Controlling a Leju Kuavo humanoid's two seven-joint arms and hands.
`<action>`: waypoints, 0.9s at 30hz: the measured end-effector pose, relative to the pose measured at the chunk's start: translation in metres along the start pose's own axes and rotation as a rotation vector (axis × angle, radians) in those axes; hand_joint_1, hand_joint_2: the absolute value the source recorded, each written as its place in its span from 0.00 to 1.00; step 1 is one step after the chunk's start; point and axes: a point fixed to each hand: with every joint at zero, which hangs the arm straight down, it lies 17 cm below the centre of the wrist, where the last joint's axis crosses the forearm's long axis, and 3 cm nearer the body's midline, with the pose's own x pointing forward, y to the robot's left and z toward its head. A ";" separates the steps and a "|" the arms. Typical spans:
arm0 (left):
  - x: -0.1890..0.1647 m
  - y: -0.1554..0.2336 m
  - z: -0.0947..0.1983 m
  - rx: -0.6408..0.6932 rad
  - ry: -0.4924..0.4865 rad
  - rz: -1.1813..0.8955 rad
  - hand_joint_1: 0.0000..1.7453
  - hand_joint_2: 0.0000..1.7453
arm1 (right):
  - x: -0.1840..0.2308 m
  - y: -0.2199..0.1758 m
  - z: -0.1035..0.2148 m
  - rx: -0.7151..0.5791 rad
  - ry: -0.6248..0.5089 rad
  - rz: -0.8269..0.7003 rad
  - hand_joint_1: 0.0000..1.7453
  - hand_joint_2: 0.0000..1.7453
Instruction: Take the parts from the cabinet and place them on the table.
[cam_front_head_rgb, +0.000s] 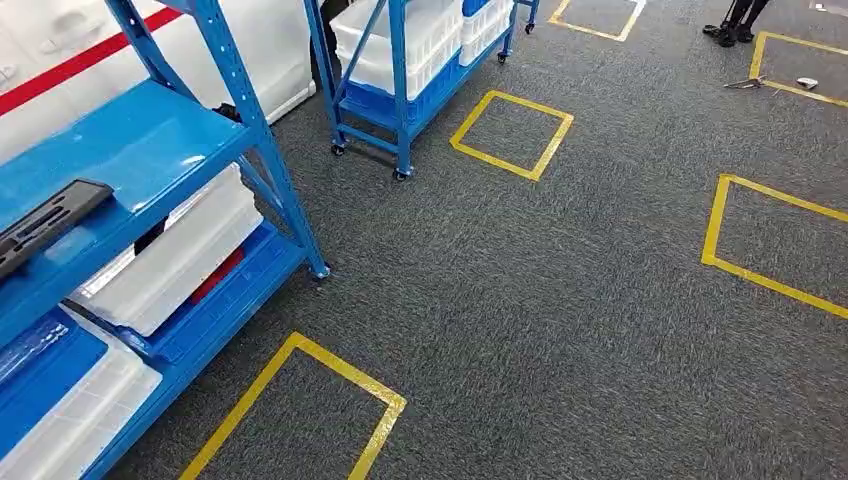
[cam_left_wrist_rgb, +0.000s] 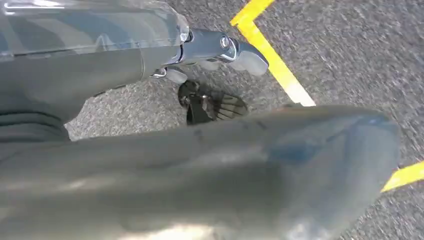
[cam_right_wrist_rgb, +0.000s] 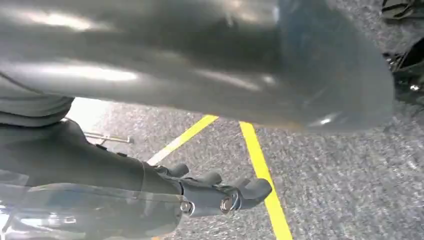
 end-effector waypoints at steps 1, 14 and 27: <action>0.001 0.000 0.000 0.001 -0.002 -0.002 0.00 0.00 | 0.000 0.000 0.000 -0.001 0.000 0.000 0.00 0.00; 0.004 0.006 -0.001 0.029 -0.014 -0.018 0.00 0.00 | 0.004 0.005 0.001 0.023 -0.013 0.018 0.00 0.00; 0.003 0.005 -0.001 0.032 -0.016 -0.020 0.00 0.00 | 0.004 0.004 0.001 0.019 -0.014 0.019 0.00 0.00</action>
